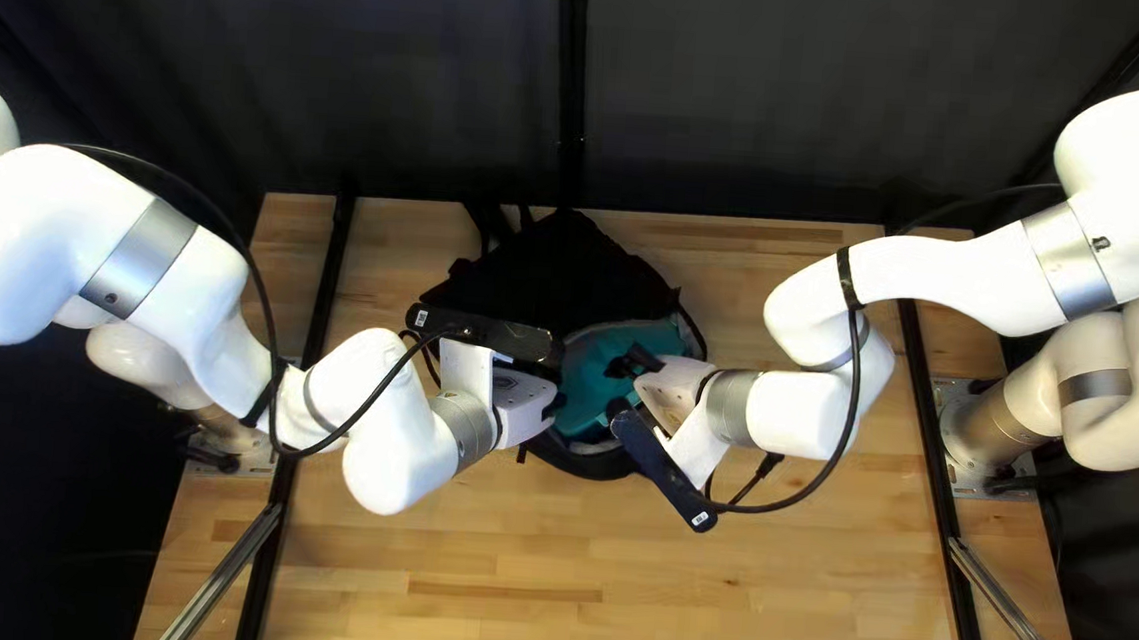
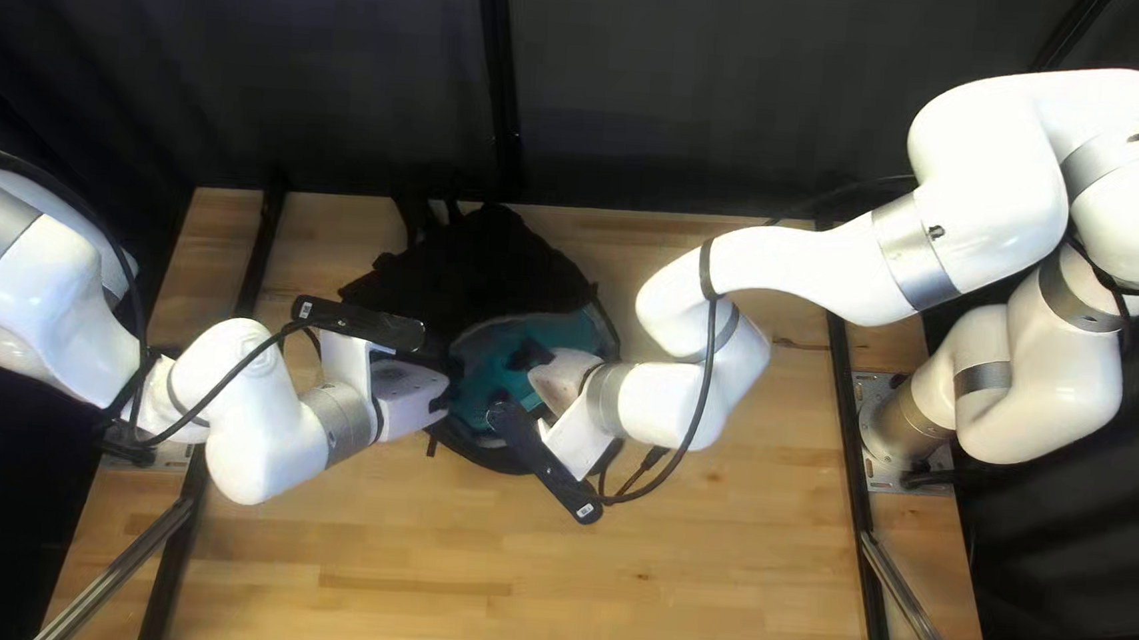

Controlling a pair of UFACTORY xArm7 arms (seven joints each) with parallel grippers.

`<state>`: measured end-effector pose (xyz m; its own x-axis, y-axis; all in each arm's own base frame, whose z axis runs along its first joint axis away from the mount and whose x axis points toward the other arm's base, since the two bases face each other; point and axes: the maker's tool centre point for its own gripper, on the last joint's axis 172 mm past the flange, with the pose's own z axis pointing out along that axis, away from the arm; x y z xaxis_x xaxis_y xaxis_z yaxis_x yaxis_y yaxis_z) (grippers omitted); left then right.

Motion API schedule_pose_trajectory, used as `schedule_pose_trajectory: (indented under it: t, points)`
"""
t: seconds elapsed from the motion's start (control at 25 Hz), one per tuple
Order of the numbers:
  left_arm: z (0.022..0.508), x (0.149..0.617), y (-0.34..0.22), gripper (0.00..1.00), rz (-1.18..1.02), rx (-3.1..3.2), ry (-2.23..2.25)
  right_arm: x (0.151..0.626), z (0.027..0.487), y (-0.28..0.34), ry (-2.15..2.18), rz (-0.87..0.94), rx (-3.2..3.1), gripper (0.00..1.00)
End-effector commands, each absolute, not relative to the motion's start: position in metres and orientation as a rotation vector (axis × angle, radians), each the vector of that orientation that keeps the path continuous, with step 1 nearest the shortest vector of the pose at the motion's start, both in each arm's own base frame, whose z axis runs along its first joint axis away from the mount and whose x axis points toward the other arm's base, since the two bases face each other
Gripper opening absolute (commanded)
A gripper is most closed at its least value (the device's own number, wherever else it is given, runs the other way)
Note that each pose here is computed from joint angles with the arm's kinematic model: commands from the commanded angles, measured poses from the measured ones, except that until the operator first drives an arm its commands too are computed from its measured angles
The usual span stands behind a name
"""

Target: Remove a lunch box from a kids backpack

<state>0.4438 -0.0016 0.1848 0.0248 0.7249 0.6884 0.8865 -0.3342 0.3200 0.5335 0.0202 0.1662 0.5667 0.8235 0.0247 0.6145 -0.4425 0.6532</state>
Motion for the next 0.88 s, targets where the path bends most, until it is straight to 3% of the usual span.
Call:
schedule_pose_trajectory:
  t: [0.04, 0.88]
  points:
    - [0.187, 0.446, 0.001, 0.0, -1.204, -2.093, -1.683, 0.529, 0.163, 0.018, 1.136, 0.444, 2.212, 1.0]
    - [0.188, 0.445, 0.001, 0.0, -1.205, -2.099, -1.664, 0.525, 0.126, 0.006, 1.114, 0.403, 2.255, 1.0]
